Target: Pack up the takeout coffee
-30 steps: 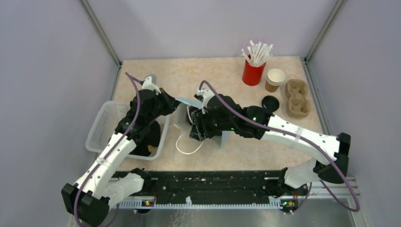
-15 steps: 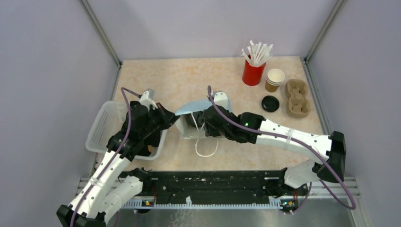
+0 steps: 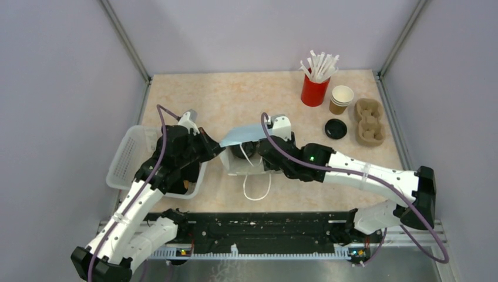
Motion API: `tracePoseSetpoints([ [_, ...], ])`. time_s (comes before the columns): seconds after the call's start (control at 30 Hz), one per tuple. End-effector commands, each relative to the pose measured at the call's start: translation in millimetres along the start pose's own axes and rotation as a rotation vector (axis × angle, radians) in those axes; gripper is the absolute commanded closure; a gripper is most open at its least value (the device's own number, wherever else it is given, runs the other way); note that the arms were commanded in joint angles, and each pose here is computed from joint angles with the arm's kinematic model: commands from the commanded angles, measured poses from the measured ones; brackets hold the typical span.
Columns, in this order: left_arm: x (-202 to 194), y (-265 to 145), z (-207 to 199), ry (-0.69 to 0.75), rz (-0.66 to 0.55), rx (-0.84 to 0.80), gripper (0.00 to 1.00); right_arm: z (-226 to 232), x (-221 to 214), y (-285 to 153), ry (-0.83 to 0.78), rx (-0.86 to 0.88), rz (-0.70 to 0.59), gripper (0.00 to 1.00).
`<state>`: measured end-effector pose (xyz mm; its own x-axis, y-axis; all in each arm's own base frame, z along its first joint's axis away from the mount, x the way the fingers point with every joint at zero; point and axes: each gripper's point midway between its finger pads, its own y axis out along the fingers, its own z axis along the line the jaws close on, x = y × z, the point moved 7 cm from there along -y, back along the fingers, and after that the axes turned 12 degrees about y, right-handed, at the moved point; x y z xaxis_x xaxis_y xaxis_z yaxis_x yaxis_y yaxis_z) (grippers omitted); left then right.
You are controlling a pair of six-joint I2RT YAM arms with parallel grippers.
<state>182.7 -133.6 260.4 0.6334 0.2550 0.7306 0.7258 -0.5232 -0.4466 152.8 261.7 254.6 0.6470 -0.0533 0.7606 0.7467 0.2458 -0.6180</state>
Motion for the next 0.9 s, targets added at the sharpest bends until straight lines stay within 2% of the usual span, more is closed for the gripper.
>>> tracePoseSetpoints([
  [0.0,3,-6,-4,-0.007,0.026,0.01,1.0,-2,13,-16,0.028,0.063,-0.069,0.41],
  [0.33,-2,2,-2,-0.02,0.031,-0.009,1.0,4,8,-30,0.067,0.262,-0.041,0.39],
  [0.53,-13,10,10,0.023,-0.004,-0.006,1.0,12,8,-45,0.06,0.46,-0.041,0.35],
  [0.73,-9,8,16,0.102,-0.059,0.02,1.0,11,32,-79,0.128,0.58,-0.091,0.32],
  [0.87,-2,3,10,0.077,-0.006,0.048,1.0,15,51,-99,0.147,0.62,-0.114,0.32],
])
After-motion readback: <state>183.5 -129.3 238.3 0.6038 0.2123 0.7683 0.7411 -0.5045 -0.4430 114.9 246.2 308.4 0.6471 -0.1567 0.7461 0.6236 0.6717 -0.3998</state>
